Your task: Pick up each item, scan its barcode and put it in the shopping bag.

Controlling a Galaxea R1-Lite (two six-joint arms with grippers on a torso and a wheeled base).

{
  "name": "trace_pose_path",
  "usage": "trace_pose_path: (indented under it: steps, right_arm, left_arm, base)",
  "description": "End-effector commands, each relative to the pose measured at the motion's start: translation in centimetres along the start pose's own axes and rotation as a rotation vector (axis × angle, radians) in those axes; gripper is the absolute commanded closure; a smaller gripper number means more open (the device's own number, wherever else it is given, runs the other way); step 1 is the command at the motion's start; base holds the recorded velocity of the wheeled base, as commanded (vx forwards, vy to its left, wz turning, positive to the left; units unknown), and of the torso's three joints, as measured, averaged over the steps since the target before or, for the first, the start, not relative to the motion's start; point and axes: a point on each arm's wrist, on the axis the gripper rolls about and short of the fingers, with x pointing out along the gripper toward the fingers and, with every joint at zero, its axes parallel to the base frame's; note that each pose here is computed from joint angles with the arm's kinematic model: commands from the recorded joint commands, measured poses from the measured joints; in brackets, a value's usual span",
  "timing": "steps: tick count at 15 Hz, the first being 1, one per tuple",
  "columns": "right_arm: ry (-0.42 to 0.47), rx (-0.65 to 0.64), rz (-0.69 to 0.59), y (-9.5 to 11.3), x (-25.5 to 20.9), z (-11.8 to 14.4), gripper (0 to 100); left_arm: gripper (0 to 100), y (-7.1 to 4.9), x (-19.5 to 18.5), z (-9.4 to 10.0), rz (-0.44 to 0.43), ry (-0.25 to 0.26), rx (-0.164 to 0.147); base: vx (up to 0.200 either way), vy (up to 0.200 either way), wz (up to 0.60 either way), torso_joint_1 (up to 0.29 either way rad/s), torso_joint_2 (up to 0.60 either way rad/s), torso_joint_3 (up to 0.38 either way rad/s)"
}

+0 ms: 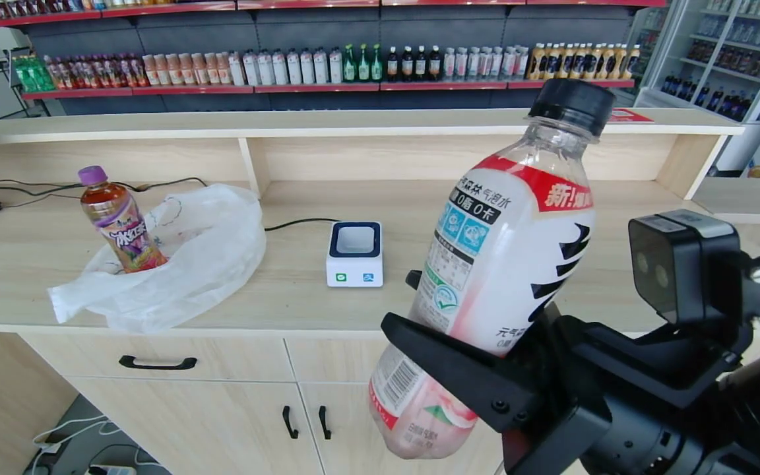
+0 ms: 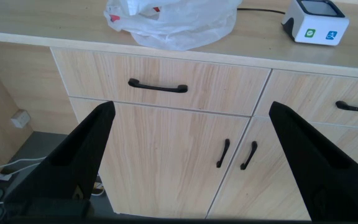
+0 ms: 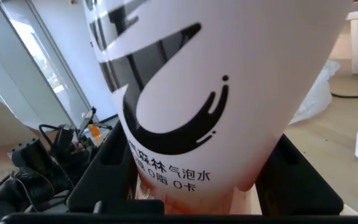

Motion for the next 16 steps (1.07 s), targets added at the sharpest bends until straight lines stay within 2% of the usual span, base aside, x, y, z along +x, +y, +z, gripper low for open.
trace_pose_path:
  steps: [1, 3, 5, 7, 12, 15, 16]
  right_arm:
    - [-0.007, 0.019, 0.015, 0.0, 0.5, 0.0, 100]
    - [0.003, 0.081, 0.064, 0.4, 0.8, 0.0, 100]
    - [-0.008, 0.139, 0.149, 1.8, 1.6, 0.3, 100]
    - [0.023, 0.191, 0.190, 3.1, 1.5, -0.4, 100]
    - [0.005, 0.320, 0.209, 3.3, 2.2, 0.2, 100]
    - [0.052, 0.410, 0.184, 3.1, 1.8, -0.8, 100]
    - [0.078, 0.479, 0.178, 3.2, 1.4, -1.2, 100]
  left_arm:
    - [0, 0.0, 0.0, 0.0, 0.000, 0.000, 0.000]
    - [0, 0.0, 0.0, 0.0, 0.000, 0.000, 0.001]
    - [0, 0.0, 0.0, 0.0, 0.000, 0.000, 0.001]
    - [0, 0.0, 0.0, 0.0, 0.000, -0.002, 0.001]
    - [0, 0.0, 0.0, 0.1, 0.000, -0.005, 0.001]
    - [0, 0.0, 0.0, 0.1, 0.000, -0.005, 0.000]
    - [0, 0.0, 0.0, 0.1, 0.000, -0.005, 0.001]
  base:
    - [0.000, 0.000, 0.00, 0.000, 0.00, 0.000]
    - [0.000, 0.000, 0.00, 0.000, 0.00, 0.000]
    - [0.000, 0.000, 0.00, 0.000, 0.00, 0.000]
    - [0.000, 0.000, 0.00, 0.000, 0.00, 0.000]
    - [0.000, 0.000, 0.00, 0.000, 0.00, 0.000]
    - [0.000, 0.000, 0.00, 0.000, 0.00, 0.000]
    - [0.000, 0.000, 0.00, 0.000, 0.00, 0.000]
